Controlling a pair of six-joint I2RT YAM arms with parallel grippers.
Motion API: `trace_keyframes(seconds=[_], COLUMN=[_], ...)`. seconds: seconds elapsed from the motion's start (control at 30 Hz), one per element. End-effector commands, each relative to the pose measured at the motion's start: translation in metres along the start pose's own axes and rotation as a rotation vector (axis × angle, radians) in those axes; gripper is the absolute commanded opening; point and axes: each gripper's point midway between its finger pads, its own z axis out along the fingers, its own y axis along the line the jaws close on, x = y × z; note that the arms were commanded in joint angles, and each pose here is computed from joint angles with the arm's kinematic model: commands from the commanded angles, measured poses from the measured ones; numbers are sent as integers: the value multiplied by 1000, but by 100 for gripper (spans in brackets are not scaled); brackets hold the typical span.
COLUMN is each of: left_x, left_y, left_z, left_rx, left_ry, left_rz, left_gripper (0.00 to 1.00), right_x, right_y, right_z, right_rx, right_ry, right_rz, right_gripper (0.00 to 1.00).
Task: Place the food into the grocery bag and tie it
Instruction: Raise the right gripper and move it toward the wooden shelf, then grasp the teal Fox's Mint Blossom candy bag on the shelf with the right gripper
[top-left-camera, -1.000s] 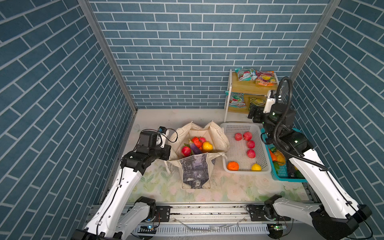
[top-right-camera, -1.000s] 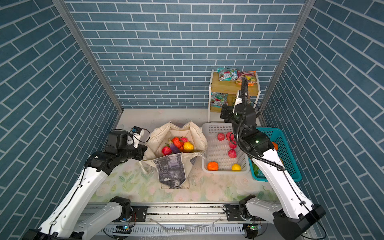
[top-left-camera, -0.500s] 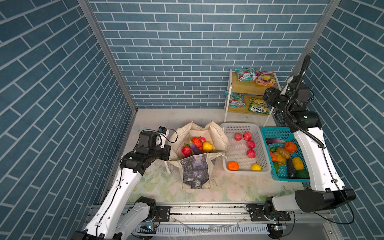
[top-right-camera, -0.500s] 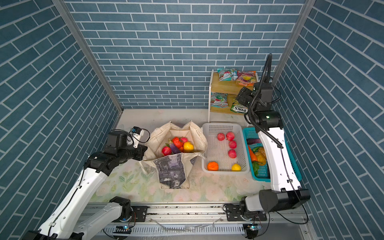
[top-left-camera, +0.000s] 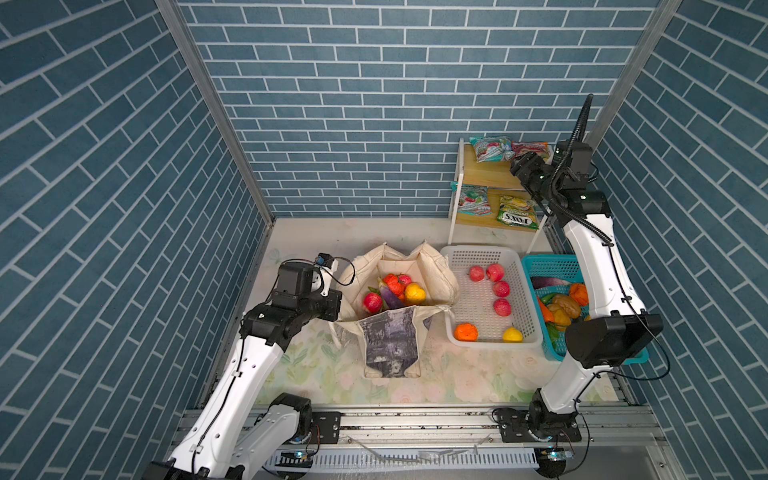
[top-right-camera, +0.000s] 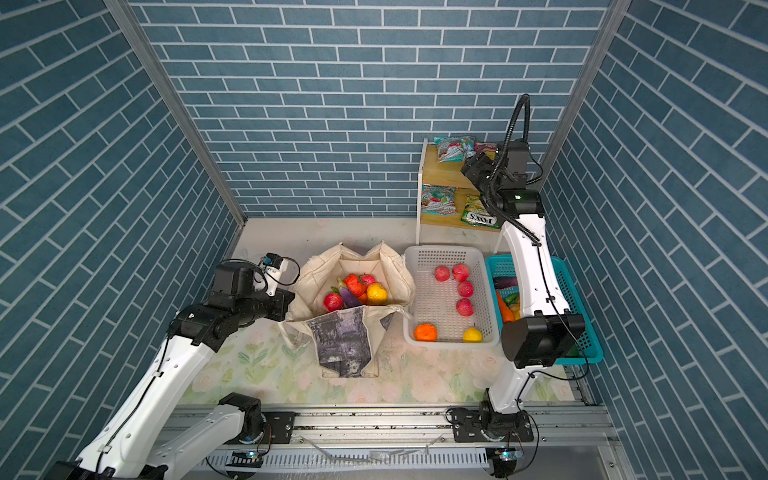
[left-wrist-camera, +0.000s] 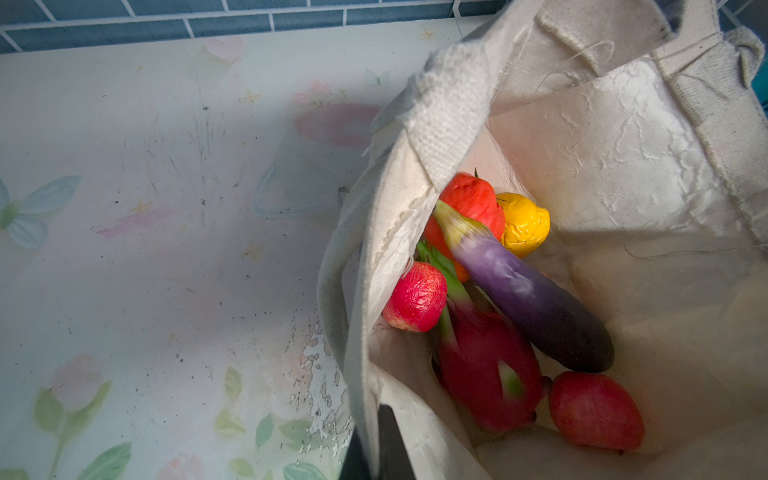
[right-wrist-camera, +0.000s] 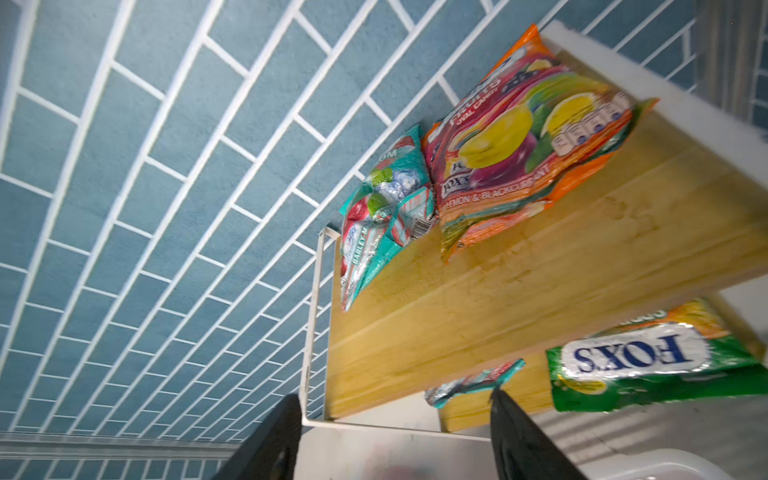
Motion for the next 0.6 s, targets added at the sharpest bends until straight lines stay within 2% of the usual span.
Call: trace_keyframes(seconds=[0.0, 0.27, 0.57], left_x=[-3, -2, -2], left_y=[1, 2, 2], left_z=[-2, -1, -2], left_rx=[-4, -11, -9], left_ry=[-25, -22, -24], left_rz=[1, 1, 2], left_gripper=[0, 0, 0], right_x=[-3, 2, 11], right_y=[17, 16, 12], right_z=[16, 61, 94], right_rx=[-80, -84, -81], right_ry=[20, 39, 42], right_rz=[139, 264, 320], right_gripper=[71, 70, 66])
